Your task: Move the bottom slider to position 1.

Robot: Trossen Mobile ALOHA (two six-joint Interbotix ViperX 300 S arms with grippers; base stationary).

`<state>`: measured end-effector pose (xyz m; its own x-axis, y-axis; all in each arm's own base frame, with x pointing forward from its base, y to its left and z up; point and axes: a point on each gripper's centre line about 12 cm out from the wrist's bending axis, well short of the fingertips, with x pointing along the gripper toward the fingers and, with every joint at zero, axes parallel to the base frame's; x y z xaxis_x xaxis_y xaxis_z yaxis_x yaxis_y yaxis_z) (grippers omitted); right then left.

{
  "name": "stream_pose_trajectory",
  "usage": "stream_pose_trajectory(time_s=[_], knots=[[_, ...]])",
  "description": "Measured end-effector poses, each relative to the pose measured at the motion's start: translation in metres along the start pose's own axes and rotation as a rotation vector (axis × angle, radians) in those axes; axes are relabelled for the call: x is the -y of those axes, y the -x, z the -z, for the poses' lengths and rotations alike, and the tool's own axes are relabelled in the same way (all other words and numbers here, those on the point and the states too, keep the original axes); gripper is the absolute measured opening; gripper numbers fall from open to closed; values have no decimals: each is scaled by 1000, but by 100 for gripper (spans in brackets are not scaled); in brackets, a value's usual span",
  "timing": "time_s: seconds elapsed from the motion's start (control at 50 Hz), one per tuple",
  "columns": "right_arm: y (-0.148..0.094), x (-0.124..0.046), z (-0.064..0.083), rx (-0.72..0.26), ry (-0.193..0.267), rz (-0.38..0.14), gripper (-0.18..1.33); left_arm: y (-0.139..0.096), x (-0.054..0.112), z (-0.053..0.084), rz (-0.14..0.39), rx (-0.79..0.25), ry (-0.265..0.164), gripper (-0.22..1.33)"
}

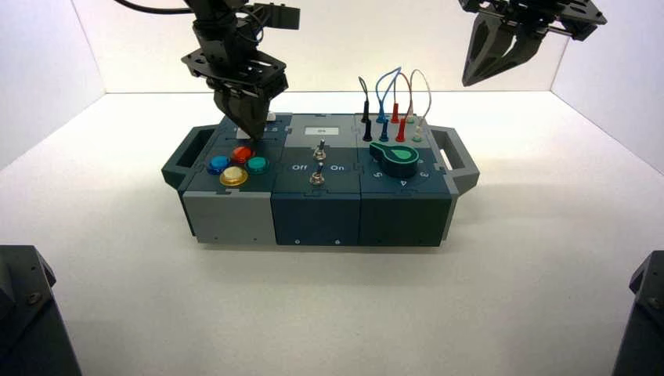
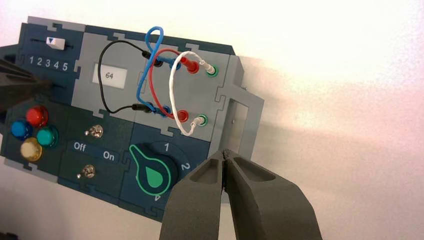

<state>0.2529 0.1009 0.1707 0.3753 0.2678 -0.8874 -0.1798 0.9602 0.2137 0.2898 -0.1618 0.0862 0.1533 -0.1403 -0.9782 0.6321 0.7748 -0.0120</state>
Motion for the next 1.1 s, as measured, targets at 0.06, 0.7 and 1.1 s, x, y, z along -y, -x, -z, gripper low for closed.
stream_pose_trajectory(time_s=[0.06,0.7,1.1], knots=[[0,0,0,0,0,1,-14,0,-1,0,-1,1,0,-17],[-1,1,0,-1,1,2,-14,7,-16,3,-11,5,46,-17],[-1,1,1,-3,5,3,-14,12,-22,8,-18,14,66,-17]])
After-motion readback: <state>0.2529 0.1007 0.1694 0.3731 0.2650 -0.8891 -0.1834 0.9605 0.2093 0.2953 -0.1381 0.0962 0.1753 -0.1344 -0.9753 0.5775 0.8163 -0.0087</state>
